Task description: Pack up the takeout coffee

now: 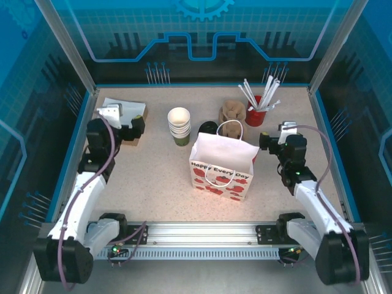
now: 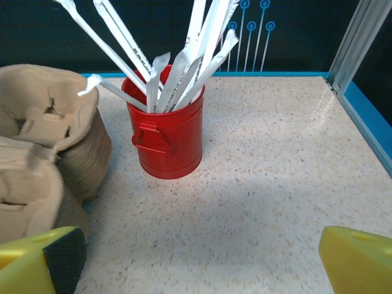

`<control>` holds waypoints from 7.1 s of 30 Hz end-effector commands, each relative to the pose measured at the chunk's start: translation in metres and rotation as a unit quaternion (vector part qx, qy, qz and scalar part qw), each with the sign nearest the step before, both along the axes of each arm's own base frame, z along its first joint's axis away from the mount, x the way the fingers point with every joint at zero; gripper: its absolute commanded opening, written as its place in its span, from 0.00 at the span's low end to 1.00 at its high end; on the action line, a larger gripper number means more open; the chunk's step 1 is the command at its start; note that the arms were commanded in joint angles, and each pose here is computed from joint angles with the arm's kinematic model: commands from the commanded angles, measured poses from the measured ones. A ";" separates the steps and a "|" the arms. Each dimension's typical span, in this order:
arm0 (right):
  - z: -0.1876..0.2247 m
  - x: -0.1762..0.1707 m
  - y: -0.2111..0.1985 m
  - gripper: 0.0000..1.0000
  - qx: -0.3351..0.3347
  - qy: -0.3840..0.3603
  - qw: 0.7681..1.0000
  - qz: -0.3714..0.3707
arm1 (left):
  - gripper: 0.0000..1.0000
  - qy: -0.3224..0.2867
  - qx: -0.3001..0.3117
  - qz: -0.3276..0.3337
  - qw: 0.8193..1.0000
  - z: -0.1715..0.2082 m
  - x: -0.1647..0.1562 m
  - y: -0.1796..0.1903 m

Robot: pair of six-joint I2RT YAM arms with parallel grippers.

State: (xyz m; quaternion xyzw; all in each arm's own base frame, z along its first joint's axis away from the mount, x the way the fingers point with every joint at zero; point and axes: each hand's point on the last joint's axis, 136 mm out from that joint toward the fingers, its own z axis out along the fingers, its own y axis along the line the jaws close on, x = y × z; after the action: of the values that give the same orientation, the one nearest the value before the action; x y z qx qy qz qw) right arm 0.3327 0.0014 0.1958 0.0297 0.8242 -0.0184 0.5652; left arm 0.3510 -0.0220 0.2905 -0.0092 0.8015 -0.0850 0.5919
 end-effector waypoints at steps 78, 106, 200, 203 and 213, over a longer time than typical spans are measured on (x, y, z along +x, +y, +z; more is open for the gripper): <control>0.102 -0.095 0.025 1.00 0.096 0.050 0.993 0.057 | 0.01 0.212 0.275 -0.549 0.760 0.020 -0.120 -0.270; 0.108 -0.094 -0.008 1.00 0.110 0.026 0.992 -0.052 | 0.00 0.110 0.037 -0.290 0.950 0.147 -0.141 -0.137; 0.065 -0.075 0.032 1.00 0.140 0.167 0.976 0.033 | 0.78 0.188 -0.087 -0.006 0.978 0.092 0.101 -0.006; 0.063 -0.073 0.039 1.00 0.145 0.175 0.973 0.045 | 0.78 0.167 -0.106 -0.004 0.980 0.098 0.078 -0.008; 0.052 -0.065 0.062 1.00 0.148 0.199 0.966 0.071 | 0.76 0.207 -0.252 -0.012 0.945 0.050 -0.003 -0.040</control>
State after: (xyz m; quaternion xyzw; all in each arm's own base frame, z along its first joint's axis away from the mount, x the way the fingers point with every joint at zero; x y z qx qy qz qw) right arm 0.2661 0.0530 0.2406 0.0559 0.9166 0.1230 0.3763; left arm 0.3536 -0.0465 0.3509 -0.1319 0.8699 -0.2295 0.4163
